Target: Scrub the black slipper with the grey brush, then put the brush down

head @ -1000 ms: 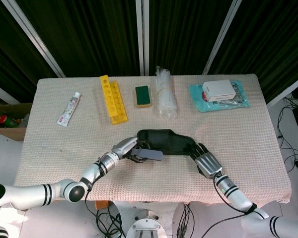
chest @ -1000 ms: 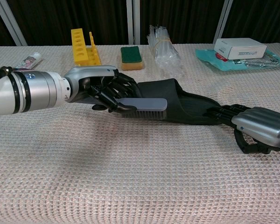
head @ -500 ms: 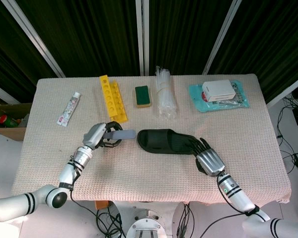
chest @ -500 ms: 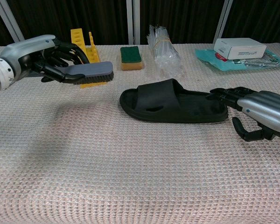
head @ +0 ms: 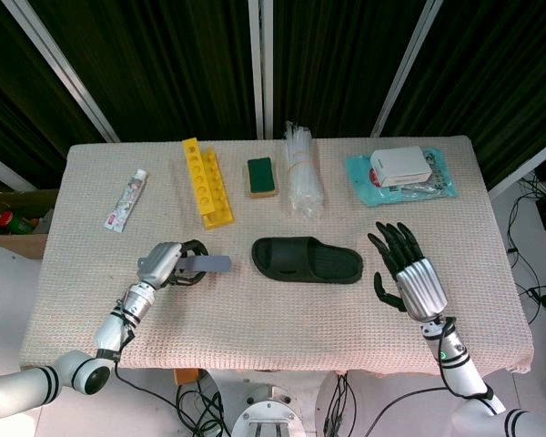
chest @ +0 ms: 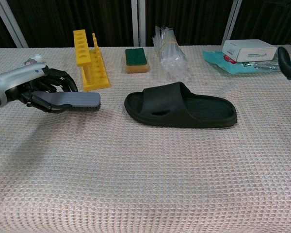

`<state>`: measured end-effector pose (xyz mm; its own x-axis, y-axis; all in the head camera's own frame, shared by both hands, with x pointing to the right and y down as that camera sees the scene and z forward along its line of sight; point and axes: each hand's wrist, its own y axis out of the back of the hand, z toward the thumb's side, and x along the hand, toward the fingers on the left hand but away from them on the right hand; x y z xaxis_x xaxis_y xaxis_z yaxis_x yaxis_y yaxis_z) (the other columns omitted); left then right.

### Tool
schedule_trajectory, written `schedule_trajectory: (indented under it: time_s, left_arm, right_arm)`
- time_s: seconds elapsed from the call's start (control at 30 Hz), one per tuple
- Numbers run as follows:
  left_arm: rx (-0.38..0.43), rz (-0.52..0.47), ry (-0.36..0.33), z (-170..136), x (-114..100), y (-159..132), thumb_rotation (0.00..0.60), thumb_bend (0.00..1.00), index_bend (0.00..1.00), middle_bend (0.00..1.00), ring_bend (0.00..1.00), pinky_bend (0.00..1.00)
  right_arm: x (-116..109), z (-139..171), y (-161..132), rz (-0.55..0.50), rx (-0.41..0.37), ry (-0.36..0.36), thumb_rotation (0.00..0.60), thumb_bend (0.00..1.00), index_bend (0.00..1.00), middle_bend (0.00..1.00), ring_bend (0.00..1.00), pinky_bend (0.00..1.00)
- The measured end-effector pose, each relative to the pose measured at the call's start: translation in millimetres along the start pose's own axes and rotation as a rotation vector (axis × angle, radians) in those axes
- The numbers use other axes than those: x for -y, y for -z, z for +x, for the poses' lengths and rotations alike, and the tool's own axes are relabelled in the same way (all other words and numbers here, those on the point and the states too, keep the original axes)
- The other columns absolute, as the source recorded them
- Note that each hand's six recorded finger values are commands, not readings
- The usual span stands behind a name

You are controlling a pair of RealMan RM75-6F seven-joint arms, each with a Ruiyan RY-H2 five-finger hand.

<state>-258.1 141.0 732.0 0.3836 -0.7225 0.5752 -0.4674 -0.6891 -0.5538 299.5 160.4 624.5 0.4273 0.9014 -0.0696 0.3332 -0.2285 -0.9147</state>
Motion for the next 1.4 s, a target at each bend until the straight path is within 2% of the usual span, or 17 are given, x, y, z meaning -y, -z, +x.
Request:
schedule_trajectory:
  time_s: [0.13,0.27,0.3,0.4,0.43,0.5,0.63,1.07,1.2,1.3,1.4]
  left_arm:
    - [-0.017,0.014,0.020,-0.5,4.6,8.0,0.596,0.50,0.84,0.87,0.81,0.89]
    - [-0.022,0.019,0.009,-0.3,4.9,12.3,0.487,0.44,0.67,0.79,0.71,0.80]
    - [-0.019,0.023,0.005,-0.6,4.6,12.6,0.475,0.44,0.65,0.78,0.70,0.78]
    - [-0.014,0.044,0.014,-2.8,6.8,14.5,0.443,0.39,0.49,0.66,0.60,0.70]
    - [-0.015,0.053,0.020,-3.4,7.6,15.6,0.433,0.35,0.41,0.58,0.55,0.66]
    - [-0.022,0.080,0.044,-5.0,10.2,18.8,0.424,0.30,0.35,0.51,0.49,0.62]
    - [-0.035,0.117,0.083,-7.9,15.5,23.3,0.422,0.29,0.34,0.47,0.47,0.60]
    - [-0.012,0.158,0.075,-13.1,18.1,21.1,0.421,0.29,0.33,0.43,0.41,0.53]
    - [-0.003,0.161,0.057,-14.0,14.9,19.2,0.413,0.28,0.26,0.35,0.31,0.43]
    - [0.010,0.167,0.032,-14.6,9.7,16.4,0.383,0.26,0.17,0.27,0.23,0.35]
    - [0.027,0.181,-0.011,-16.4,0.1,12.3,0.336,0.24,0.12,0.23,0.20,0.32]
  right_arm:
    - [-9.2,3.4,8.2,-0.003,0.032,0.022,0.474,0.62,0.00,0.00,0.00,0.00]
    - [-11.0,5.3,12.7,-0.003,0.044,0.026,0.474,0.62,0.00,0.00,0.00,0.00]
    - [-11.1,5.6,13.3,-0.002,0.046,0.026,0.474,0.62,0.00,0.00,0.00,0.00]
    - [-11.6,5.7,14.5,0.000,0.048,0.029,0.474,0.62,0.00,0.00,0.00,0.00]
    - [-11.8,5.9,14.7,-0.001,0.048,0.031,0.474,0.62,0.00,0.00,0.00,0.00]
    - [-12.1,5.8,15.2,-0.001,0.050,0.032,0.475,0.62,0.00,0.00,0.00,0.00]
    - [-12.3,5.4,15.6,0.000,0.052,0.029,0.474,0.62,0.00,0.00,0.00,0.00]
    - [-15.0,5.9,17.6,0.008,0.061,0.036,0.474,0.62,0.00,0.00,0.00,0.00]
    - [-16.6,6.1,18.6,0.009,0.062,0.043,0.475,0.62,0.00,0.00,0.00,0.00]
    - [-18.7,6.5,19.4,0.009,0.064,0.051,0.474,0.62,0.00,0.00,0.00,0.00]
    - [-21.9,7.6,21.2,0.011,0.069,0.061,0.474,0.62,0.00,0.00,0.00,0.00]
